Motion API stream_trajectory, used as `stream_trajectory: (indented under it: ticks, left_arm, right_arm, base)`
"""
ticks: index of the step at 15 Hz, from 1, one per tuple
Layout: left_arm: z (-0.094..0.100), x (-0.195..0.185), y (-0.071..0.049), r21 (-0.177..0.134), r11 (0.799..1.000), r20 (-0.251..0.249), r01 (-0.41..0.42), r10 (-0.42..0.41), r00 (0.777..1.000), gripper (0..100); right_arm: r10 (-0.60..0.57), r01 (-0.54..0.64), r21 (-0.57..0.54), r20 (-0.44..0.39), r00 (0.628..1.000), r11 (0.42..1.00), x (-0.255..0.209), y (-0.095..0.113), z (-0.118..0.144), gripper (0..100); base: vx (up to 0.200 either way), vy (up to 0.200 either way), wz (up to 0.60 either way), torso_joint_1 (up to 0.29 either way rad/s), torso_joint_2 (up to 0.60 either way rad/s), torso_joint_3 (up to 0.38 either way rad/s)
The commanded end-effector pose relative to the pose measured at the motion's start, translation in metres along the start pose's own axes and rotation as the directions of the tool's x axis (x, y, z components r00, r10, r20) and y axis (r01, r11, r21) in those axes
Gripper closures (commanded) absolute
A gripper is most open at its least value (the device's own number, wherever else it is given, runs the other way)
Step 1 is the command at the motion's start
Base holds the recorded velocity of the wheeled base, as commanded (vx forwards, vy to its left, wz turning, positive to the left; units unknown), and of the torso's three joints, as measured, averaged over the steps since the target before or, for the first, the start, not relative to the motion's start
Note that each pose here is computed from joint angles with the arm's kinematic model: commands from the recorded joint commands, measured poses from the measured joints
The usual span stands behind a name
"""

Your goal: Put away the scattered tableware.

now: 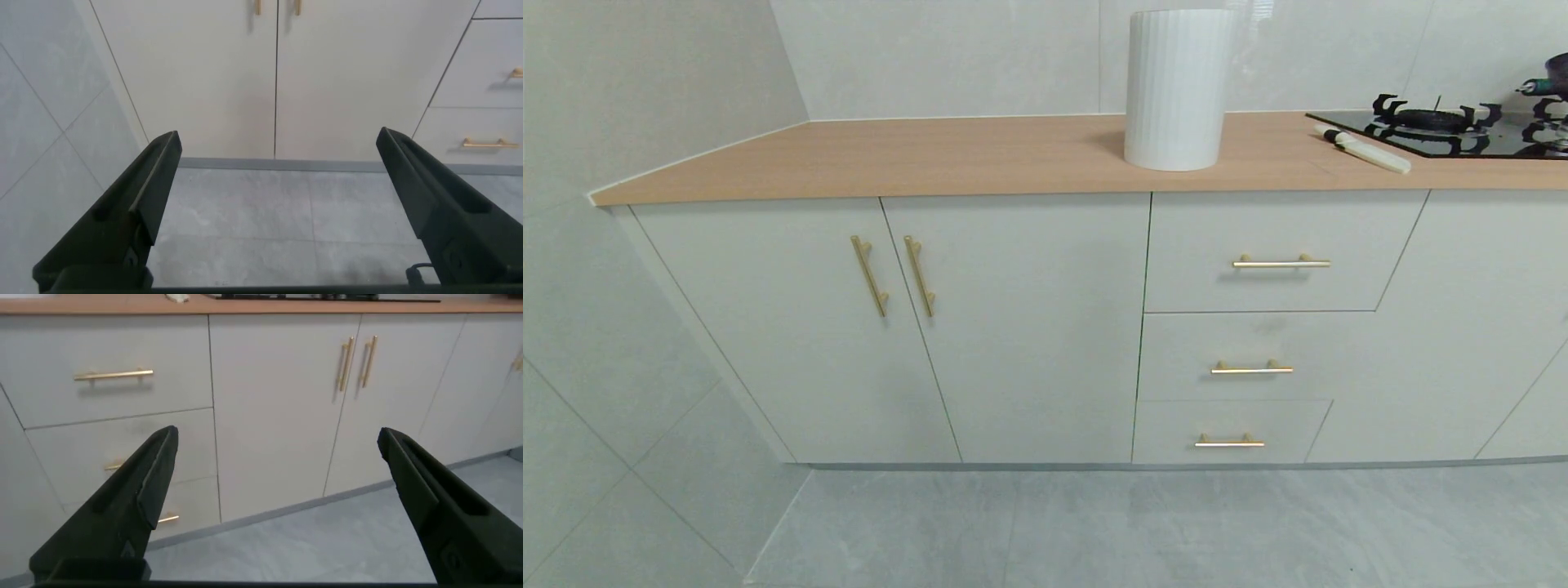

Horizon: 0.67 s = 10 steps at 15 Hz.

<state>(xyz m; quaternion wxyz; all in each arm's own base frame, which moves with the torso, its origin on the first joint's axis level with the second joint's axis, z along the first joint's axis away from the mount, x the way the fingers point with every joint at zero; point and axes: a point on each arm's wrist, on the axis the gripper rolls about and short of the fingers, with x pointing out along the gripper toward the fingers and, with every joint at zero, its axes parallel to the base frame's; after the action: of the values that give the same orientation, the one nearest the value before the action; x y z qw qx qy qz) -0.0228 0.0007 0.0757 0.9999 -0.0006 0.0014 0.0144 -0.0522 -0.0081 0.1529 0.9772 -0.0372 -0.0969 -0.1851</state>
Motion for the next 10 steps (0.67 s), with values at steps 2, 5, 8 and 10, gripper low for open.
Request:
stream_trajectory:
  ticks: [2,5,8,10]
  left_arm:
    - [0.000,0.000,0.000,0.000,1.000,0.000,0.000,0.000,1.000,0]
    - [0.000,0.000,0.000,0.000,1.000,0.000,0.000,0.000,1.000,0]
    - [0.000,0.000,0.000,0.000,1.000,0.000,0.000,0.000,1.000,0]
    - [0.000,0.000,0.000,0.000,1.000,0.000,0.000,0.000,1.000,0]
  right_arm:
    - [0.191,-0.191,0.018,-0.053,0.980,0.981,0.007,0.013,-0.048,0]
    - [0.258,-0.256,0.031,-0.138,0.956,0.966,0.010,0.018,-0.075,0]
    - [0.295,-0.272,0.139,-0.184,0.938,0.952,0.009,0.020,-0.080,0]
    - [0.304,-0.286,0.119,-0.174,0.937,0.951,0.009,0.020,-0.079,0]
  base:
    - [0.000,0.000,0.00,0.000,0.00,0.000]
    - [0.000,0.000,0.00,0.000,0.00,0.000]
    - [0.000,0.000,0.00,0.000,0.00,0.000]
    - [0.000,0.000,0.00,0.000,0.00,0.000]
